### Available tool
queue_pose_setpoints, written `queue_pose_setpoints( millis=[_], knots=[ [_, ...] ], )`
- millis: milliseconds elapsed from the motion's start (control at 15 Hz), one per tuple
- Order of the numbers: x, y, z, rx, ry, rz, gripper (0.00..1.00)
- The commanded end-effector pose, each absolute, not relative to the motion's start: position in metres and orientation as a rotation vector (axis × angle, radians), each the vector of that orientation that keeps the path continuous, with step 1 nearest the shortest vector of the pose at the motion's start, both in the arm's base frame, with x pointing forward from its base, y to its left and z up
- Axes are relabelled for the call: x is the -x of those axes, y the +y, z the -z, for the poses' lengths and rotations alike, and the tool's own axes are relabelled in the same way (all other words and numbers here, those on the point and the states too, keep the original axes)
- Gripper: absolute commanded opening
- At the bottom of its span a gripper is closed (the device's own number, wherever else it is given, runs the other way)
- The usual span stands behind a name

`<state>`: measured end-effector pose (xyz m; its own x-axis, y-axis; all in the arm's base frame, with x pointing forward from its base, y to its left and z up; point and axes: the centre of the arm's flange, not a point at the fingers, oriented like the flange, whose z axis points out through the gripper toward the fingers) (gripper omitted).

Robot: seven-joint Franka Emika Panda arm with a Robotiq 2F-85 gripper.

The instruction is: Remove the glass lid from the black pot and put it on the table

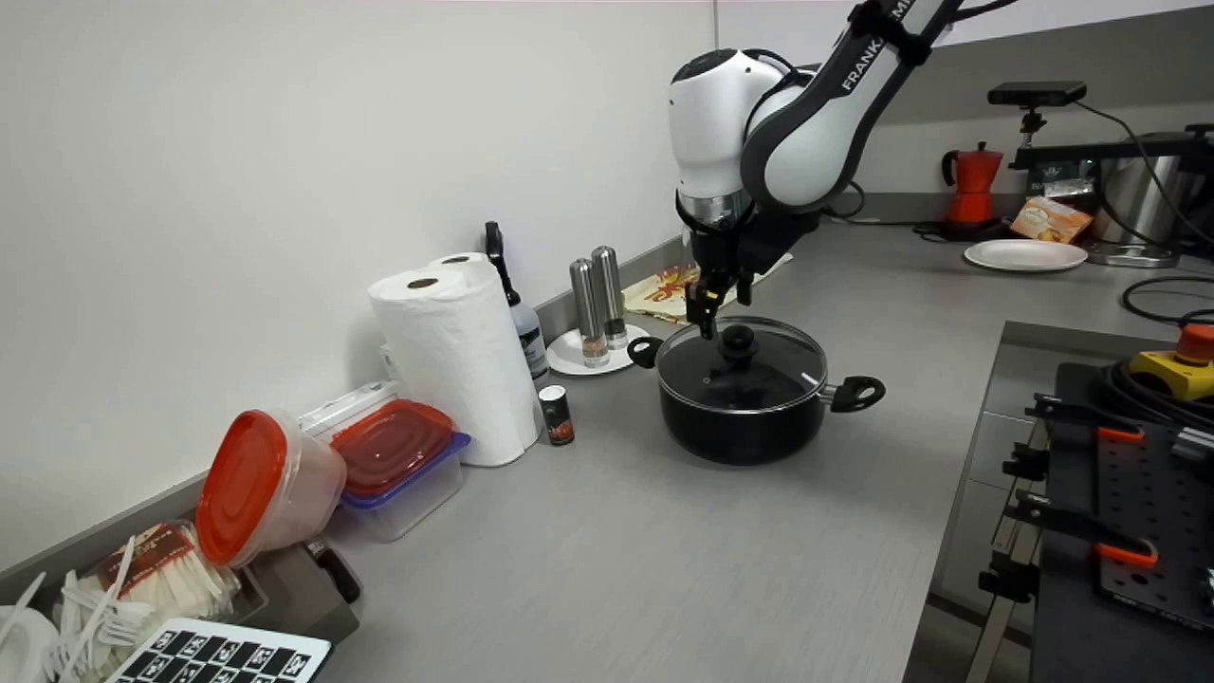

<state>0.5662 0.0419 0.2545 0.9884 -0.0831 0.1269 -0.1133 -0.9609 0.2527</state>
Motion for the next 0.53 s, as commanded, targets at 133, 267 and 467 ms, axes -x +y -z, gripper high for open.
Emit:
queue_pose_setpoints(
  millis=[133, 267, 467],
  knots=[
    [-0.571, 0.035, -0.239, -2.841, -0.183, -0.161, 1.00],
    [-0.571, 0.036, -0.237, -2.840, -0.184, -0.151, 1.00],
    [-0.570, 0.039, -0.233, -2.840, -0.177, -0.141, 1.00]
  ],
)
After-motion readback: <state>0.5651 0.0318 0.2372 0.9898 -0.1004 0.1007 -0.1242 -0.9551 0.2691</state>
